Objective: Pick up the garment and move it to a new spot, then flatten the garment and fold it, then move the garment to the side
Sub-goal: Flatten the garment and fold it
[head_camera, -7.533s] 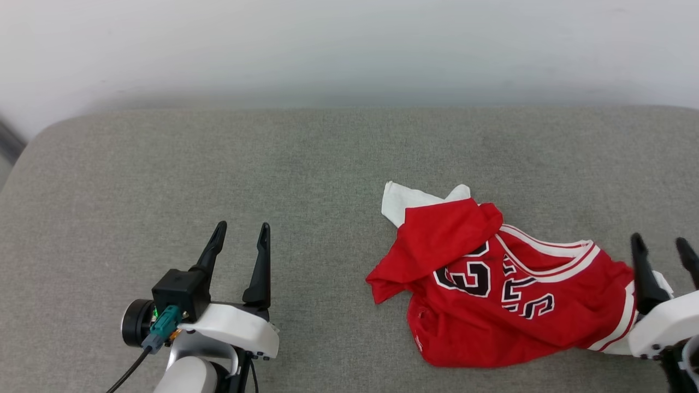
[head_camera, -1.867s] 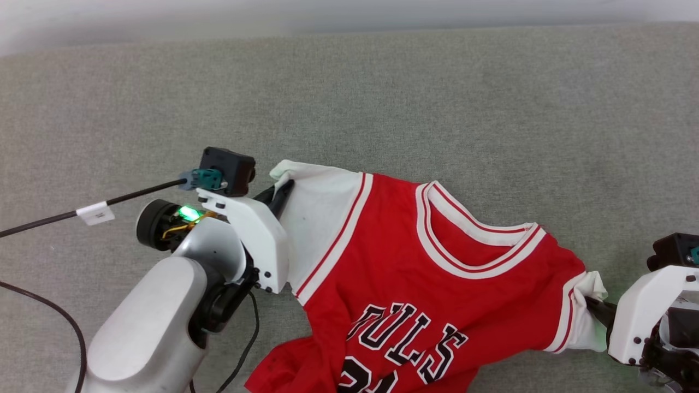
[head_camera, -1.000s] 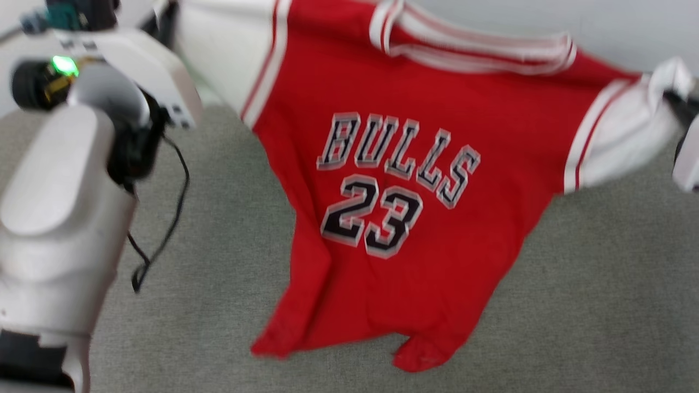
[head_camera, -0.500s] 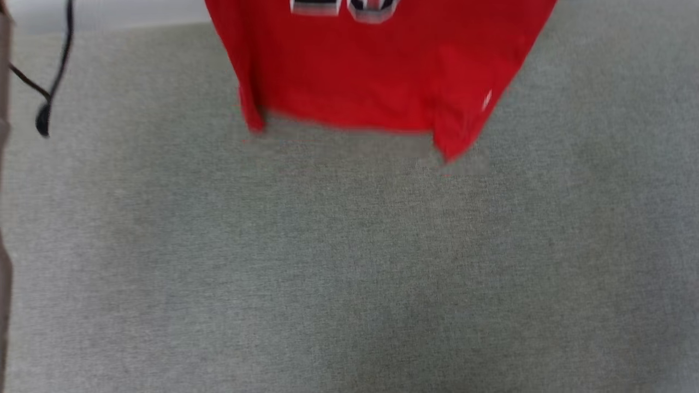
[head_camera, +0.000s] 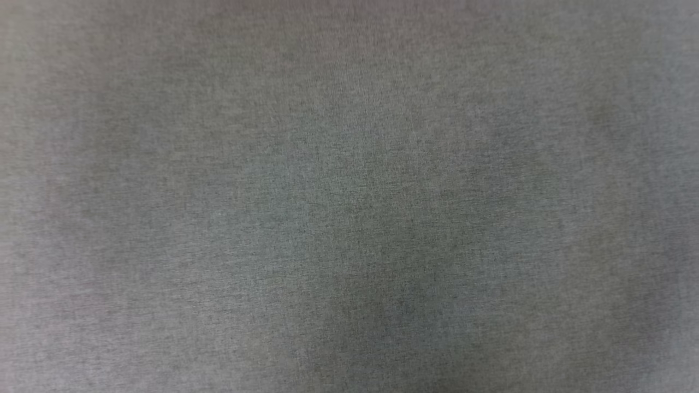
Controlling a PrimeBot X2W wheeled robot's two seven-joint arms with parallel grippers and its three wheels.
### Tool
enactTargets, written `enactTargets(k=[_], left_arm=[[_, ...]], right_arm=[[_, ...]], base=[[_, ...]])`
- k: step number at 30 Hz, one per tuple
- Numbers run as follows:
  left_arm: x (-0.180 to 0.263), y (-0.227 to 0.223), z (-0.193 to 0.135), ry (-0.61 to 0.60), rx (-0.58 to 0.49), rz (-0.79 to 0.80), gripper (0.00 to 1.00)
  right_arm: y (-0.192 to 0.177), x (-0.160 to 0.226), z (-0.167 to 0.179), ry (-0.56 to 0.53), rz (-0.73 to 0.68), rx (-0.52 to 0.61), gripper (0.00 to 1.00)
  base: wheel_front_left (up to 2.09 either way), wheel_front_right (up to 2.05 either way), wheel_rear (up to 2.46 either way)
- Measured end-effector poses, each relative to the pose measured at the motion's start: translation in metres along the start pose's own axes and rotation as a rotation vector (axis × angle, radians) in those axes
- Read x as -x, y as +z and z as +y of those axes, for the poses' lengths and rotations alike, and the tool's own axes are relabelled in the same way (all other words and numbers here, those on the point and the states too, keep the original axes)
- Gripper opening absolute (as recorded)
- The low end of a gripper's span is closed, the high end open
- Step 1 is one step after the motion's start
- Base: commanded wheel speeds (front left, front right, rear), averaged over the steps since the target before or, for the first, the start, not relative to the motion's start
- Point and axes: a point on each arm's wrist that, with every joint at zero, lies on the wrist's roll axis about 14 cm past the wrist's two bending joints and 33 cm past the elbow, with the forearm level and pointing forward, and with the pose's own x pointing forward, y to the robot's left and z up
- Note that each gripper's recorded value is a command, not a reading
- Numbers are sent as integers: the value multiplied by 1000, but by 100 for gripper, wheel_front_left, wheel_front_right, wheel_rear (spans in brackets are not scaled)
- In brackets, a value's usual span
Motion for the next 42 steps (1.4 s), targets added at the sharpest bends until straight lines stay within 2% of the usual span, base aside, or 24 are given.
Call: enactTargets(k=[5,12,18,21,25,31,42], left_arm=[[8,-49,2,18,29,82,0],[44,-114,11,53,82,224,0],[86,-146,16,76,142,320,0],[117,-155,20,89,160,372,0],[155,-144,23,107,192,375,0],[246,-143,33,188,213,456,0],[385,-127,27,272,217,598,0]], right_arm=[[-50,-8,20,39,82,-31,0],[-115,-3,50,84,210,-104,0],[-144,19,62,97,279,-162,0],[-159,42,68,111,329,-176,0],[-174,81,71,118,378,-219,0],[-185,147,89,154,434,-280,0],[-194,267,101,124,529,-398,0]], base=[[0,0,0],[0,0,0],[0,0,0],[0,0,0],[0,0,0],[0,0,0],[0,0,0]])
